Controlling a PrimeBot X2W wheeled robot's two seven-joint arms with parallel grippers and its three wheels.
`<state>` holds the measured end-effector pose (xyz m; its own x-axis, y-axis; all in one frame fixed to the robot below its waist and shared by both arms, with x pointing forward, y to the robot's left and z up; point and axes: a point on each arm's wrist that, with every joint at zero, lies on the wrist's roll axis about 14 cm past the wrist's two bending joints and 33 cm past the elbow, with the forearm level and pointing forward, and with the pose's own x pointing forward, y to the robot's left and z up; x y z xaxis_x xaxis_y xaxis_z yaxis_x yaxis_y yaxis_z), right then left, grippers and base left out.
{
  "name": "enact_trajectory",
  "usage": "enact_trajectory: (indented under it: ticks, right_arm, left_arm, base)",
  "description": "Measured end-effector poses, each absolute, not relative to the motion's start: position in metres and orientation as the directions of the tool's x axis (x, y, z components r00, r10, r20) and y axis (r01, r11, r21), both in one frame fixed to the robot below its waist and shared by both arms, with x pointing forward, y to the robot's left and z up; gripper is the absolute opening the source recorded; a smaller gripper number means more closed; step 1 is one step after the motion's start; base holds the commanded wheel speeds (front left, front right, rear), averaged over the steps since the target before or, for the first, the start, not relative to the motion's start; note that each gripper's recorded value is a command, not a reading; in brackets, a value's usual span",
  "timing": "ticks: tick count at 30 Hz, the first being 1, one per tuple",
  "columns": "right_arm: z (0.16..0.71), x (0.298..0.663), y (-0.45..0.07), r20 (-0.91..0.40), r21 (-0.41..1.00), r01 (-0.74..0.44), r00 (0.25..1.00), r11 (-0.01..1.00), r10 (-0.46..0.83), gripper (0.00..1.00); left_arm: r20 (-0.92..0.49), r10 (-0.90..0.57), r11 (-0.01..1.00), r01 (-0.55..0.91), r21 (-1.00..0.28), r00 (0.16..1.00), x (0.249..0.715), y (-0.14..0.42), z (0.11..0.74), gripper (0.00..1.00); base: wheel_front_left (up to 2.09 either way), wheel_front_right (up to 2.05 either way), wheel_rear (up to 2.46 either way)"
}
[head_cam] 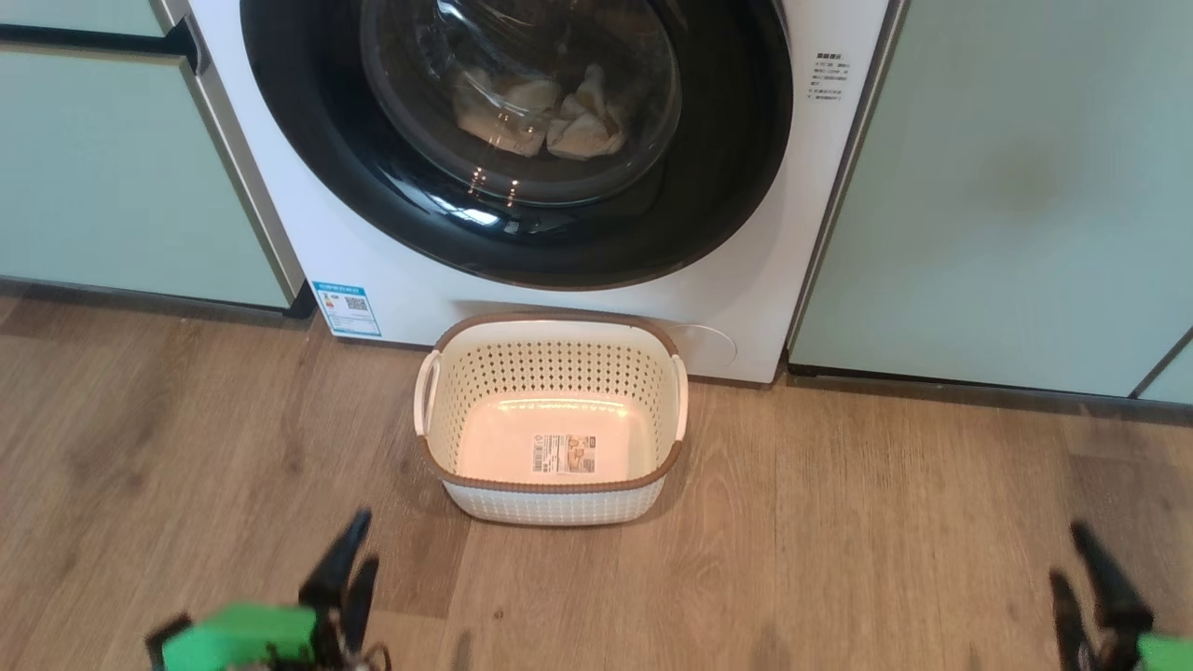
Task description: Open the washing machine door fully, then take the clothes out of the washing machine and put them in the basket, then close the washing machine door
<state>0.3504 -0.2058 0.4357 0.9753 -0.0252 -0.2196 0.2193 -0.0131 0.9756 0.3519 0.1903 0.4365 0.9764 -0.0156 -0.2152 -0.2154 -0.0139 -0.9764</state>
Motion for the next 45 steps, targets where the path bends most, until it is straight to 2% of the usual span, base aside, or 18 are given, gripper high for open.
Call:
enact_trajectory:
  ticks: [5,10,17,34,45]
  right_arm:
    - [0.405,0.326,-0.206,-0.317,0.949,0.316,0.948,-0.023,-0.029,1.0]
    - [0.409,0.33,-0.204,-0.303,0.953,0.302,0.953,-0.016,-0.029,1.0]
    - [0.415,0.336,-0.204,-0.287,0.956,0.289,0.957,0.044,-0.042,1.0]
    - [0.433,0.349,-0.202,-0.232,0.942,0.237,0.971,0.236,-0.048,1.0]
    - [0.451,0.361,-0.201,-0.173,0.893,0.178,0.984,0.413,-0.051,1.0]
  left_arm:
    - [-0.31,-0.014,-0.025,-0.31,-0.95,0.951,0.329,0.189,0.407,1.0]
    - [-0.291,-0.015,-0.015,-0.291,-0.957,0.957,0.336,0.186,0.413,1.0]
    - [-0.278,-0.001,0.043,-0.277,-0.96,0.961,0.339,0.188,0.417,1.0]
    - [-0.222,0.016,0.269,-0.218,-0.938,0.975,0.355,0.19,0.436,1.0]
    - [-0.17,0.018,0.43,-0.162,-0.888,0.985,0.366,0.19,0.452,1.0]
  base:
    - [0.0,0.0,0.0]
    - [0.0,0.0,0.0]
    - [0.0,0.0,0.0]
    - [0.0,0.0,0.0]
    - [0.0,0.0,0.0]
